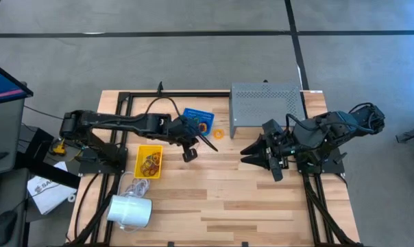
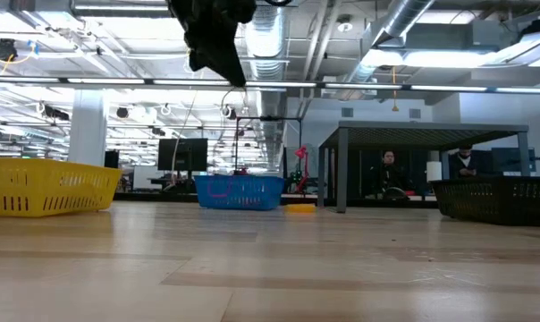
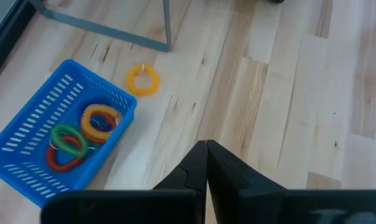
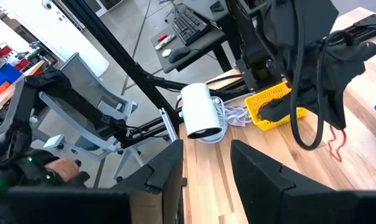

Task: Pick & Place Office Desk Supplies
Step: Put the red rubber band into the yellow bin

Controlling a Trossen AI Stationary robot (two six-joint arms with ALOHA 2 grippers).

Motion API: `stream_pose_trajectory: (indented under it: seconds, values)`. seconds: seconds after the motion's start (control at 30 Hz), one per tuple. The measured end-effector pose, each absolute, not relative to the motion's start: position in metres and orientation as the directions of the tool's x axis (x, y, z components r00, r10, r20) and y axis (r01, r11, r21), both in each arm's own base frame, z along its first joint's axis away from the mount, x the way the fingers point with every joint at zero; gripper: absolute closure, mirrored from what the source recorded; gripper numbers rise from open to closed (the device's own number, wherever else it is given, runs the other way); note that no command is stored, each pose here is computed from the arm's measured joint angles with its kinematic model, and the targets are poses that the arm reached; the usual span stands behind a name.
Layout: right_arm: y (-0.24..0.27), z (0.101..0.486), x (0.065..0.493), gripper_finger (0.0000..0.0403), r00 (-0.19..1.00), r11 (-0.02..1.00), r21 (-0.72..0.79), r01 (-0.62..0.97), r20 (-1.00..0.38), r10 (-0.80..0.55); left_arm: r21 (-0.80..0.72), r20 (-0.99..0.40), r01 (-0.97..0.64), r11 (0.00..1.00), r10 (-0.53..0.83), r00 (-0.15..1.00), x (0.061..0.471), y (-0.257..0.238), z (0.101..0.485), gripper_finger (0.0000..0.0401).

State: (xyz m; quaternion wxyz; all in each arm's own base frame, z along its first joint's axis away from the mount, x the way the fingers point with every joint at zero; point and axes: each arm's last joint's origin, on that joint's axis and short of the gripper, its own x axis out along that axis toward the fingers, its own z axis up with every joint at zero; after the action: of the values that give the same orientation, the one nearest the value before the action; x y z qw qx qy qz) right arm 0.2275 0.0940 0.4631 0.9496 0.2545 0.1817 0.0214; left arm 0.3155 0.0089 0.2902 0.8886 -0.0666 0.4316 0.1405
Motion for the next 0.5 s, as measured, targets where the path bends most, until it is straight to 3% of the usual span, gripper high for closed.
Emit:
stream_pose_trajectory:
  seconds: [0.5]
  values:
    - [0.085, 0.463, 0.231, 0.0272, 0.937, 0.866, 0.492, 0.087, -0.336, 0.096, -0.019, -0.777, -0.365, 0.931, 0.216, 0.591, 0.278, 0.009, 0.321, 0.0401]
